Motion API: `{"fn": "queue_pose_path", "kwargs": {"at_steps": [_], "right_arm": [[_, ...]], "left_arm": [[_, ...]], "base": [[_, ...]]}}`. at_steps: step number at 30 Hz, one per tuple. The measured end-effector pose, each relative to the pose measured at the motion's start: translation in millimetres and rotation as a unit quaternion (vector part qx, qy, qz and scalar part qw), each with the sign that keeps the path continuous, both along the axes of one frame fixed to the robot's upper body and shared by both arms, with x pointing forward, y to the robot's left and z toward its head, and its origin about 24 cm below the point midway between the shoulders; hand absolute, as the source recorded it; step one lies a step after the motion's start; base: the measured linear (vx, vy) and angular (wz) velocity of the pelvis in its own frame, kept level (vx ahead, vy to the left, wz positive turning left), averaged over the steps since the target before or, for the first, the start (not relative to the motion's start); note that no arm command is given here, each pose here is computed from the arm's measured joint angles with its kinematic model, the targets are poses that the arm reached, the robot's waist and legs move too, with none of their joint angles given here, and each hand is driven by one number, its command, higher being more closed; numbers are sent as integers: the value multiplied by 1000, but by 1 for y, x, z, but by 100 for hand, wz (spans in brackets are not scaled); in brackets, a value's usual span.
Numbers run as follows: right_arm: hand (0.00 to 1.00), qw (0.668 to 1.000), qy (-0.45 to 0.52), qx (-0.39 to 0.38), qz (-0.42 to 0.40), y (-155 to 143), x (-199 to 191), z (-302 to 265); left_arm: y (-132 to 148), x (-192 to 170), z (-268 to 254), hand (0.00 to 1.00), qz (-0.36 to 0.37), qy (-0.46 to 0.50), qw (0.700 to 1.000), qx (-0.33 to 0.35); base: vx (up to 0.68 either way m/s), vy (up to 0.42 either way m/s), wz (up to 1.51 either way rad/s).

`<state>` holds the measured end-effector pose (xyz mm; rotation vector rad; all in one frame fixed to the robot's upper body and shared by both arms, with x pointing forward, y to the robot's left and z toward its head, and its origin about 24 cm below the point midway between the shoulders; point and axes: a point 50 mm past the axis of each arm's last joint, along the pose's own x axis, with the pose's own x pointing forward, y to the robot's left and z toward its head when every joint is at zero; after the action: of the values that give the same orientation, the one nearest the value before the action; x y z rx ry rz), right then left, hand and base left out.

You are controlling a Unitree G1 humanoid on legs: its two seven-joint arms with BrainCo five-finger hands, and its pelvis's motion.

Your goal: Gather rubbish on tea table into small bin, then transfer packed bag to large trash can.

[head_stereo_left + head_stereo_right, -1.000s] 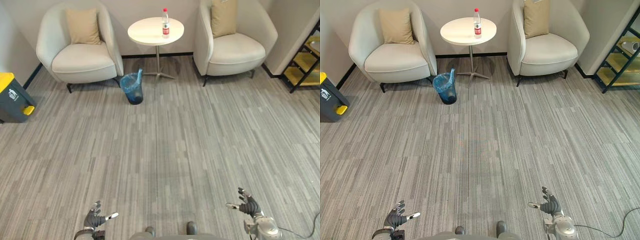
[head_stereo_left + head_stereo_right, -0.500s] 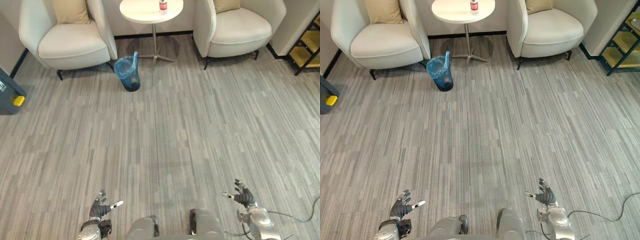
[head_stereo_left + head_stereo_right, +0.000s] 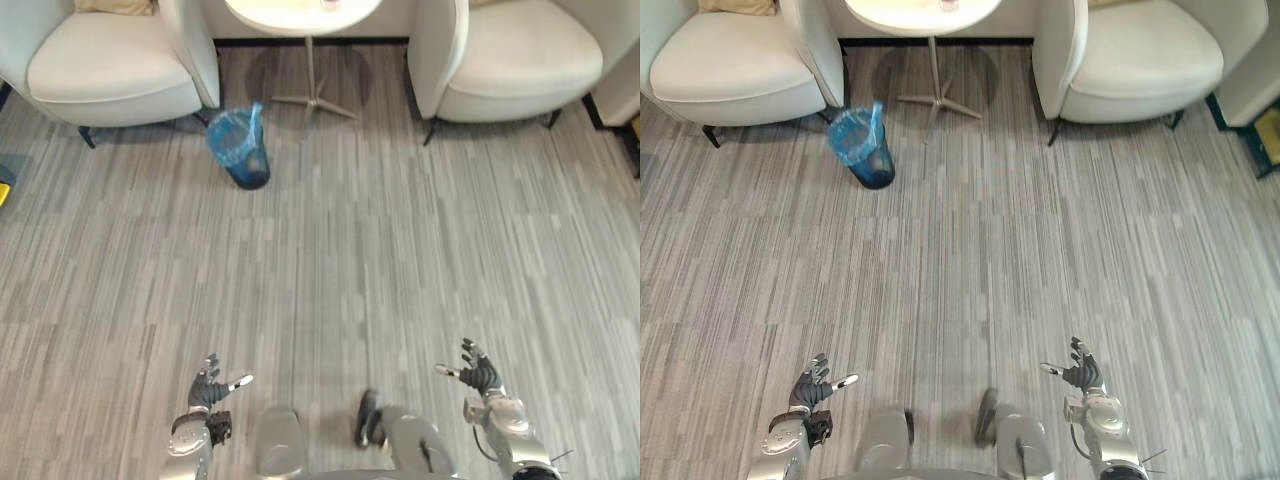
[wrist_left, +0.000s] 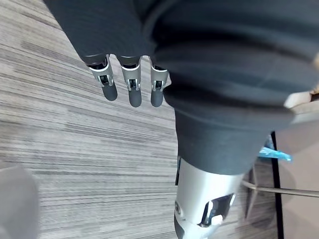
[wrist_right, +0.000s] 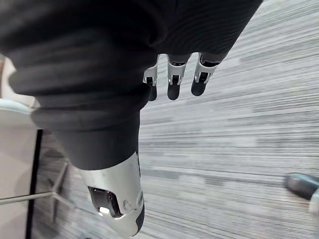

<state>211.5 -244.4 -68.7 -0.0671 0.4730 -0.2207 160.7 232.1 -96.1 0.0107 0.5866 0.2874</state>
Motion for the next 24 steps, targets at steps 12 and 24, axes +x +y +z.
{"fn": "queue_pose_path", "kwargs": {"at_steps": [12,24], "right_arm": [[0,999,41,20,23,23,-20,-20],[0,999,30,16,10,16,-9,-13]], "left_arm": [[1,-8,-1,0,11,4,1000,5],[-7,10,0,0,22,-7,1000,-15]], "base": [[766,207,-5],[725,-135,75]]}}
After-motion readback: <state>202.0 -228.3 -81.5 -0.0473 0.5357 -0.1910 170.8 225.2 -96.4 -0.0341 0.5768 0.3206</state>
